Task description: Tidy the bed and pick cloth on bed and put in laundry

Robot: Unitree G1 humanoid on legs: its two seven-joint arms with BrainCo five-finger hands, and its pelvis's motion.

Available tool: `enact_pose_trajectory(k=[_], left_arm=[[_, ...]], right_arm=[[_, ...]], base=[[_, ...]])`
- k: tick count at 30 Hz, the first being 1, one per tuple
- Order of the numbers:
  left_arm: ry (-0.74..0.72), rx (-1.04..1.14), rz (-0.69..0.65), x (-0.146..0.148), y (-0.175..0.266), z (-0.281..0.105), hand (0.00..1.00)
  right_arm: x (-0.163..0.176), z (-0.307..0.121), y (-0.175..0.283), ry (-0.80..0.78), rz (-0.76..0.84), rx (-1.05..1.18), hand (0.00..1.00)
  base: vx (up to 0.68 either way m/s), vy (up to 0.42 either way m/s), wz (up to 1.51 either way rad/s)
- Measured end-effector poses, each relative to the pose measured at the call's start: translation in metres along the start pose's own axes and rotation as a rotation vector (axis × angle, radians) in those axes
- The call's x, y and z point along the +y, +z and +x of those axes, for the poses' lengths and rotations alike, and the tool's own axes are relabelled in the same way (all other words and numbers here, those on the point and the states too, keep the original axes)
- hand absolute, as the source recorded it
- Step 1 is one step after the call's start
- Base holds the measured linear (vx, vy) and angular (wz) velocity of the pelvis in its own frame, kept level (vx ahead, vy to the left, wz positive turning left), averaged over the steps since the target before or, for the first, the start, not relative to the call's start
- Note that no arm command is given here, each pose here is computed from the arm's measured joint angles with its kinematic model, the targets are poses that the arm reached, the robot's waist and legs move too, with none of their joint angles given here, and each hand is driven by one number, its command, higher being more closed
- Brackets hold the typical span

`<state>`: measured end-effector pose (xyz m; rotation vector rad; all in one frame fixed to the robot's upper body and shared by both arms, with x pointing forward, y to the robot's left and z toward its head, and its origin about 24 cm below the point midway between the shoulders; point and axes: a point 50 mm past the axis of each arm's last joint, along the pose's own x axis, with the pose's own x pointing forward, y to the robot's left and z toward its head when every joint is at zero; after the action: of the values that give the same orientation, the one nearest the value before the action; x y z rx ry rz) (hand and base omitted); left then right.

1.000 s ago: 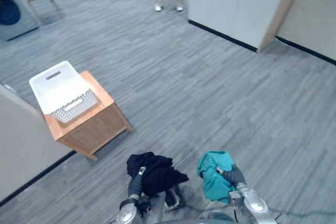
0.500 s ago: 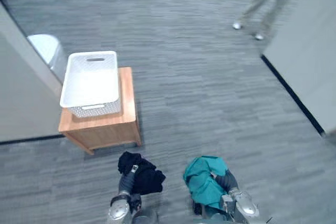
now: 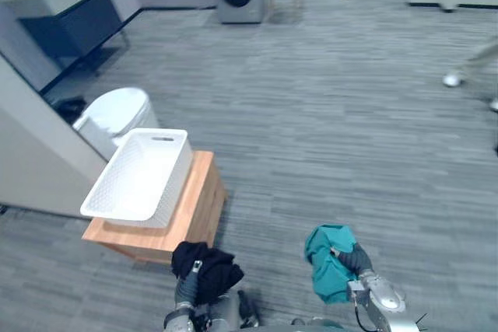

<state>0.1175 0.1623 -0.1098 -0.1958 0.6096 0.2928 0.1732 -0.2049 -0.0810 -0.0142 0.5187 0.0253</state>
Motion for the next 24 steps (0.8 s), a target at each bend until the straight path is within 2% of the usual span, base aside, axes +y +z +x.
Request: enact_pose_trajectory(k=[4, 5, 13, 17, 21, 24], left_arm=[[0.003, 0.030, 0.010, -0.001, -0.007, -0.003, 1.00], [0.008, 0.015, 0.050, 0.007, -0.003, 0.001, 1.00], [-0.011, -0.024, 0.178, 0.014, 0.012, 0.014, 1.00], [0.016, -0.041, 0.261, 0.038, 0.024, 0.018, 1.00], [-0.064, -0.046, 0.160, 0.000, 0.022, 0.020, 1.00], [-0.095, -0.039, 0.153, -0.006, 0.020, 0.019, 1.00]], right_arm=[[0.010, 0.004, -0.001, 0.056, -0.035, 0.002, 1.00], [0.017, 0.010, -0.003, 0.078, -0.028, 0.024, 1.00], [0.048, 0.007, -0.003, 0.158, -0.023, 0.000, 1.00], [0.063, 0.009, 0.000, 0.154, 0.052, -0.031, 1.00], [0.027, 0.023, 0.026, 0.059, 0.011, -0.101, 1.00], [0.013, 0.020, 0.022, -0.002, 0.037, -0.090, 1.00]], base=[[0.42, -0.116, 0.83], [0.46, -0.103, 1.17], [0.45, -0.228, 2.21], [0.44, -0.415, 1.74], [0.24, -0.212, 0.81], [0.12, -0.061, 0.50]])
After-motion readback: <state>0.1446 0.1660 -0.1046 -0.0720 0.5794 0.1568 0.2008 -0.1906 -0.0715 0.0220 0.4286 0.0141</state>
